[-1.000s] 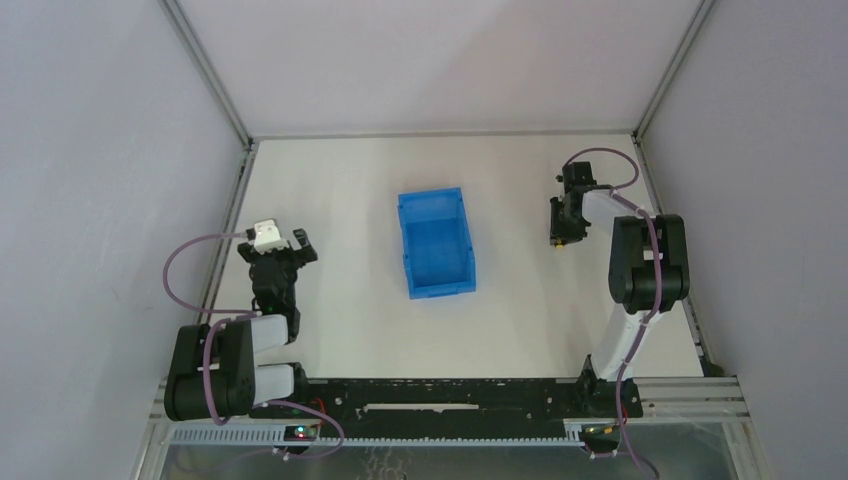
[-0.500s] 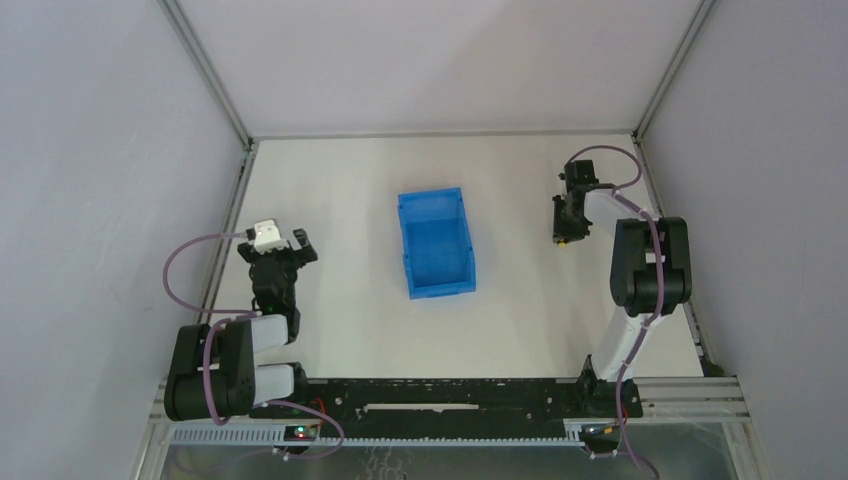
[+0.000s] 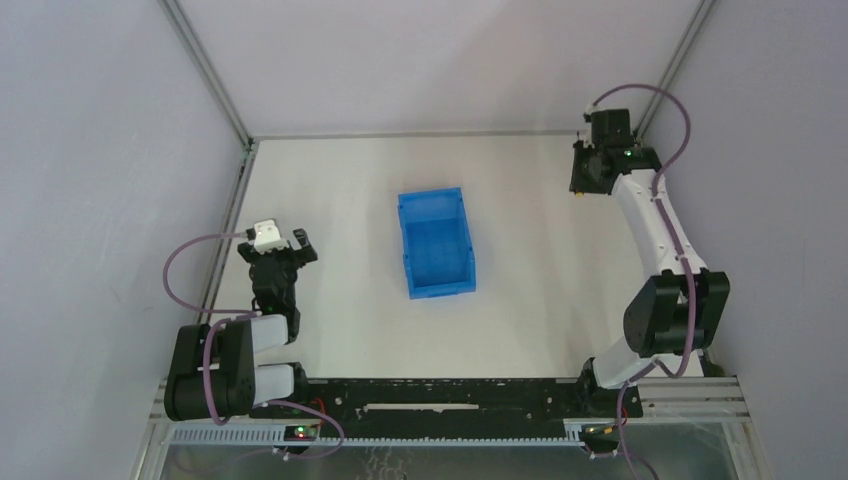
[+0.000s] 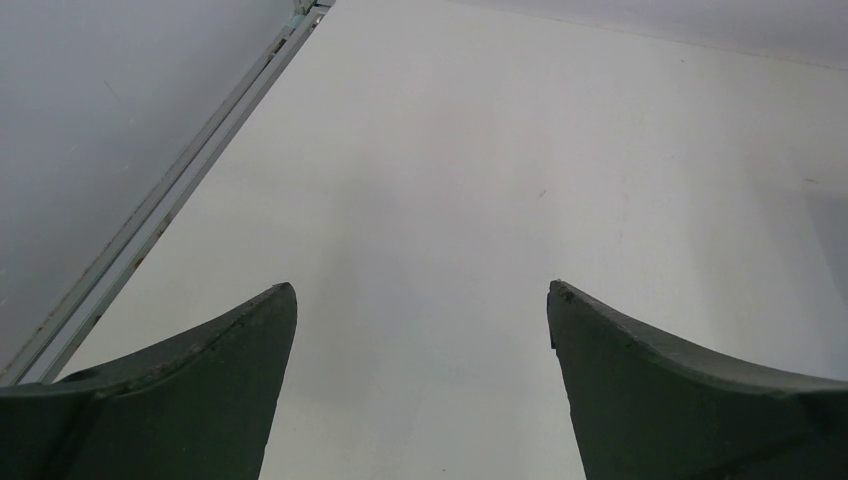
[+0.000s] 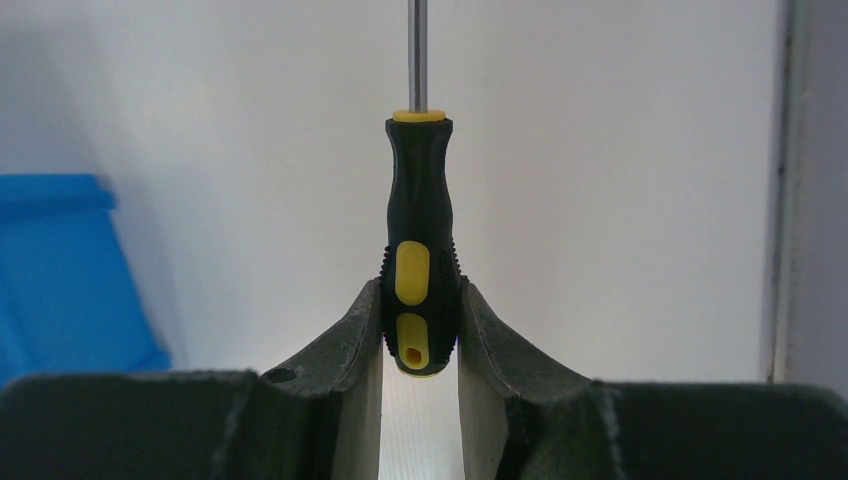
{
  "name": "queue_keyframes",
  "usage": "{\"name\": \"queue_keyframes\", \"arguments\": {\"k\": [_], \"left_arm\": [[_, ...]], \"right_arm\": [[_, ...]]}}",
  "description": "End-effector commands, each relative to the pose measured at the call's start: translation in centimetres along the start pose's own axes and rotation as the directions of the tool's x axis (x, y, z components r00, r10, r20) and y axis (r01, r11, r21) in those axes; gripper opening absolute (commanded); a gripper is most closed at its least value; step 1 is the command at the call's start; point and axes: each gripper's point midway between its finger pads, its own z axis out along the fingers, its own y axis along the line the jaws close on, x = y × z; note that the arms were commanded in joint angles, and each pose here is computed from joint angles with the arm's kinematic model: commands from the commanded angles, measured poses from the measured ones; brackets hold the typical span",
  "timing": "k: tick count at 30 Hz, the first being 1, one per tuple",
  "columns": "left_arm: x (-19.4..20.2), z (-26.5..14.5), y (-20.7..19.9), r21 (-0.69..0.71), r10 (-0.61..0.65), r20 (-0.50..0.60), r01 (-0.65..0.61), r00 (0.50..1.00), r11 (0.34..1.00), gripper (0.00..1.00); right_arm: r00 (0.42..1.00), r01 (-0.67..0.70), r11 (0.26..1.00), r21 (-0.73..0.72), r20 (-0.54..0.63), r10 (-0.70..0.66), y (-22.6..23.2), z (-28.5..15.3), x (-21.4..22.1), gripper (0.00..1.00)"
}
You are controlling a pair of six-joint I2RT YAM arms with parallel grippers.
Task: Put the screwdriver in the bin
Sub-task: Pick up the screwdriver from the center of the board, then place the screwdriver in the bin.
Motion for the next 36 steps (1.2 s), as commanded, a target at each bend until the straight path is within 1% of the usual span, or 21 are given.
{"name": "queue_keyframes", "arguments": {"k": [1,5,8,15,23,36], "left_arm": [[-2.3,0.7,-0.2,-0.003,0.012,0.066,-0.012,0.998,1.000,1.00],[-2.2,0.7,-0.2,-0.004,0.013,0.066,-0.012,0.998,1.000,1.00],[-2.2,0.7,-0.1,-0.005,0.013,0.065,-0.013,0.998,1.000,1.00],[-2.2,0.7,-0.1,-0.005,0.013,0.065,-0.013,0.998,1.000,1.00],[-2.2,0.7,-0.1,-0.004,0.013,0.065,-0.013,0.998,1.000,1.00],[-2.2,0.7,-0.1,-0.005,0.013,0.065,-0.013,0.998,1.000,1.00]], "right_arm": [[0.995,-0.007,1.000,-0.006,0.099,0.008,0.5,-6.6,-3.5,0.15],[0.985,-0.011,1.000,-0.013,0.174,0.013,0.8,-10.6,-5.8,0.15],[0.979,-0.014,1.000,-0.017,0.204,0.017,1.0,-12.9,-6.8,0.15],[0.975,-0.017,0.999,-0.032,0.221,0.023,2.1,-15.2,-7.2,0.15],[0.977,0.017,0.994,-0.109,0.211,0.006,7.6,-16.2,-6.3,0.15],[0.975,0.100,0.961,-0.260,0.220,-0.042,18.8,-18.0,-4.7,0.14]]}}
